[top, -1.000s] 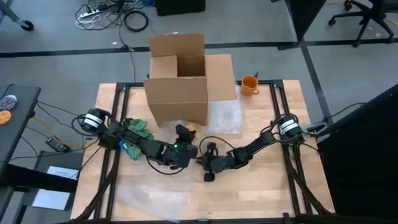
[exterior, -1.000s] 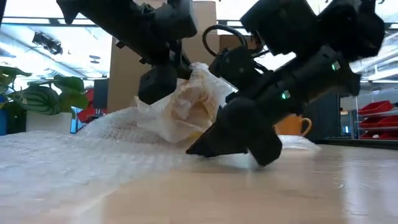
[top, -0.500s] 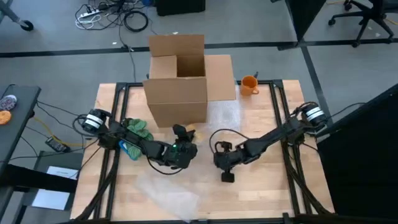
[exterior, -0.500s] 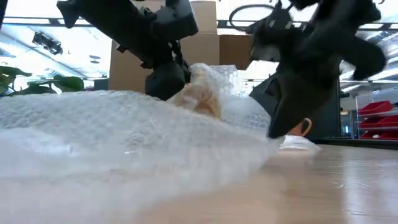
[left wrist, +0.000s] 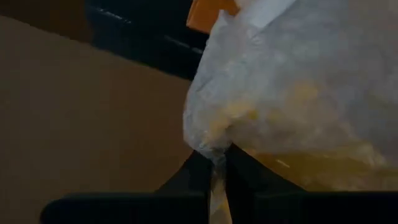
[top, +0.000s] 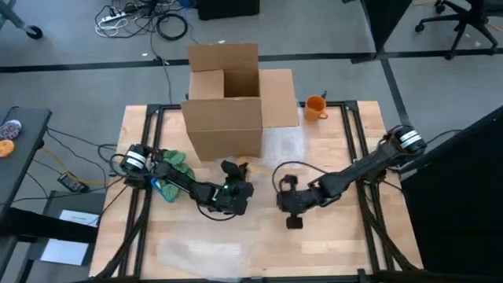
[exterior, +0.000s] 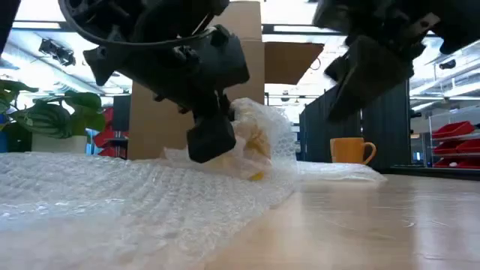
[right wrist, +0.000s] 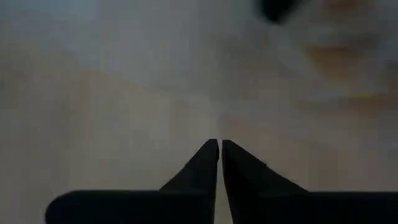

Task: Wrap mug
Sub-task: Wrap the yellow mug with the bubble wrap

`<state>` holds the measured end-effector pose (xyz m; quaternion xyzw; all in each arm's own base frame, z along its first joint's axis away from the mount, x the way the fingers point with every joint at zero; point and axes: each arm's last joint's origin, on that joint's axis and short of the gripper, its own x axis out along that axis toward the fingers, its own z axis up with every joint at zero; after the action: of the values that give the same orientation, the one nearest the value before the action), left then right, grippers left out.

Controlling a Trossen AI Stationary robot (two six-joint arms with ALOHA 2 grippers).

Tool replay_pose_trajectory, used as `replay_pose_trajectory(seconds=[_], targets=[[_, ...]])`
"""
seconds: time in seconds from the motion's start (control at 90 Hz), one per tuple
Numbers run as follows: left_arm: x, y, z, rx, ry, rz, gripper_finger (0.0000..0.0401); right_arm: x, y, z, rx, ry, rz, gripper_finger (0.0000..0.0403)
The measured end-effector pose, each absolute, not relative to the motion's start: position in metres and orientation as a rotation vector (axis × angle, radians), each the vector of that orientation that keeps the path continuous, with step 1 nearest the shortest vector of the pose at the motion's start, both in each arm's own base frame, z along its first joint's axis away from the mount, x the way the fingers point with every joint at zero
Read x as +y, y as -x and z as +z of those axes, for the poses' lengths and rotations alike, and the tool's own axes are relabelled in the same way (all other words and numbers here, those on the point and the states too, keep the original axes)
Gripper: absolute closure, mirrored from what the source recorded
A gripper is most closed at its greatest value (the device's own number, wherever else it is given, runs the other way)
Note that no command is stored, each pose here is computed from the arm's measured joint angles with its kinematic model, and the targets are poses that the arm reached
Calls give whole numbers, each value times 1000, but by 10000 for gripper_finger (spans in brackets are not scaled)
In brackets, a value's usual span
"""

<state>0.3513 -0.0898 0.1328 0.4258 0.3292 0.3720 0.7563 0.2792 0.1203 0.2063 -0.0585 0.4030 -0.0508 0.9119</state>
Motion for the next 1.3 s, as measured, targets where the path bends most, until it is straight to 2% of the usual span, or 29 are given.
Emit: replay_pose_trajectory(seconds=[0.122, 0.189, 0.333, 0.533, 0.644, 0.744, 0.933, 1.111, 1.3], targets=[[-90, -351, 133, 715, -931, 816, 393, 110, -260, 229, 733, 302, -354, 403], [-91, -352, 133, 709, -924, 817, 393, 99, -256, 232, 708, 357, -417, 402], [-91, -352, 133, 707, -923, 812, 391, 71, -258, 220, 748, 293, -409, 376], [-91, -351, 132, 711, -929, 810, 386, 31, -266, 190, 698, 142, -398, 296], [-91, -351, 132, 715, -936, 806, 385, 15, -270, 180, 610, 189, -403, 262], [-91, -352, 132, 715, -943, 801, 385, 4, -276, 171, 567, 227, -368, 253], [-93, -354, 138, 711, -977, 789, 383, 1, -293, 148, 549, 243, -269, 285], [-98, -351, 152, 704, -1011, 765, 359, 19, -297, 144, 536, 354, -269, 387], [-102, -341, 189, 632, -944, 815, 315, 44, -292, 149, 510, 412, -262, 401]])
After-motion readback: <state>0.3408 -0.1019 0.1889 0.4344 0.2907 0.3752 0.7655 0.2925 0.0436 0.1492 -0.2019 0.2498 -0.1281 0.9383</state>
